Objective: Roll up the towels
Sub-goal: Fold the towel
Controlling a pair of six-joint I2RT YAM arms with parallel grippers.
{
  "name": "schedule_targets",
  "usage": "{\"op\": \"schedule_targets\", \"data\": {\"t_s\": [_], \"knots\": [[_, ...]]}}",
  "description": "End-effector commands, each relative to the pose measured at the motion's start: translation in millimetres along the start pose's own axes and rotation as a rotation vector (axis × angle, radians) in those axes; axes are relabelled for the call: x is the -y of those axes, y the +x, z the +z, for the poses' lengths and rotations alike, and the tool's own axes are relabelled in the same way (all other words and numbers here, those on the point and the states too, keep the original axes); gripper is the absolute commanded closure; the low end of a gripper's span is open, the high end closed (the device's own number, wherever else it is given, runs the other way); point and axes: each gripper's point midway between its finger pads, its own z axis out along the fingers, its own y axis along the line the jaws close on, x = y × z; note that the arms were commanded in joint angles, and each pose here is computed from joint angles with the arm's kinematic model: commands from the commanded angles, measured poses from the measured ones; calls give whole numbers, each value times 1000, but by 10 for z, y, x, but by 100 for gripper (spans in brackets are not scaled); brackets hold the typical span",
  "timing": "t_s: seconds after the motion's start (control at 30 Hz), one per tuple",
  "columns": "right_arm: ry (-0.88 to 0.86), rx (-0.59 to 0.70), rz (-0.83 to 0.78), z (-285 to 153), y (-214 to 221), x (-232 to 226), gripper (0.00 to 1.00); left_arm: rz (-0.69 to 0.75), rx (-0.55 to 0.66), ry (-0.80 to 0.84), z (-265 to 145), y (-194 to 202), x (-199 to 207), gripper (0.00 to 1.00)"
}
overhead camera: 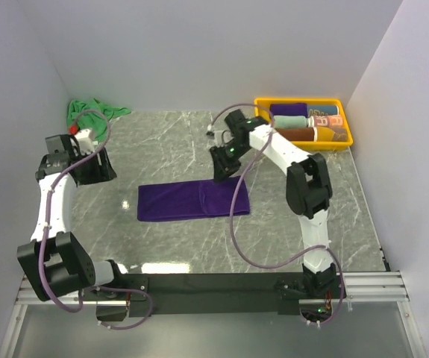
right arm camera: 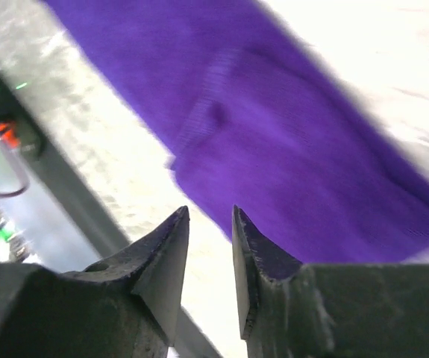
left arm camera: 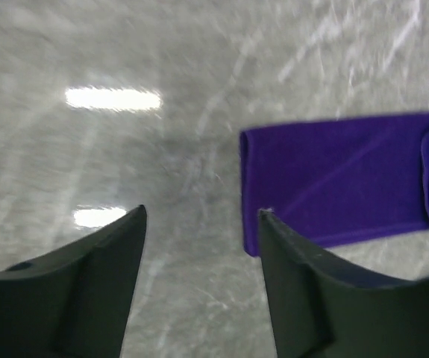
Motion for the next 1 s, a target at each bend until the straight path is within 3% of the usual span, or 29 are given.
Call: {"op": "schedule_targets", "data": {"t_s": [0.0, 0.17, 0.27, 0.6, 0.7, 0.77, 0.87, 0.97], "knots": [[146, 49, -46, -435, -23, 337, 64, 13, -107, 71, 157, 283, 163, 37], [349, 16, -43, -420, 70, 941, 66, 25, -275, 120, 439, 711, 383, 50], [385, 12, -48, -352, 15, 1094, 65, 34, -356, 103, 600, 901, 387, 55], [309, -72, -3, -25, 241, 1183, 67, 40, -595, 101, 992, 1408, 509, 61], [284, -93, 23, 53, 367, 1164, 73, 9, -598, 97, 1078, 1382, 530, 67], [267, -96, 38, 62, 435, 1126, 84, 15, -582, 70, 1133, 1323, 485, 71], [248, -99, 54, 72, 592, 1060, 98, 59, -530, -2, 1246, 1138, 350, 86], [203, -102, 85, 71, 772, 915, 100, 128, -493, -45, 1390, 881, 238, 92]]}}
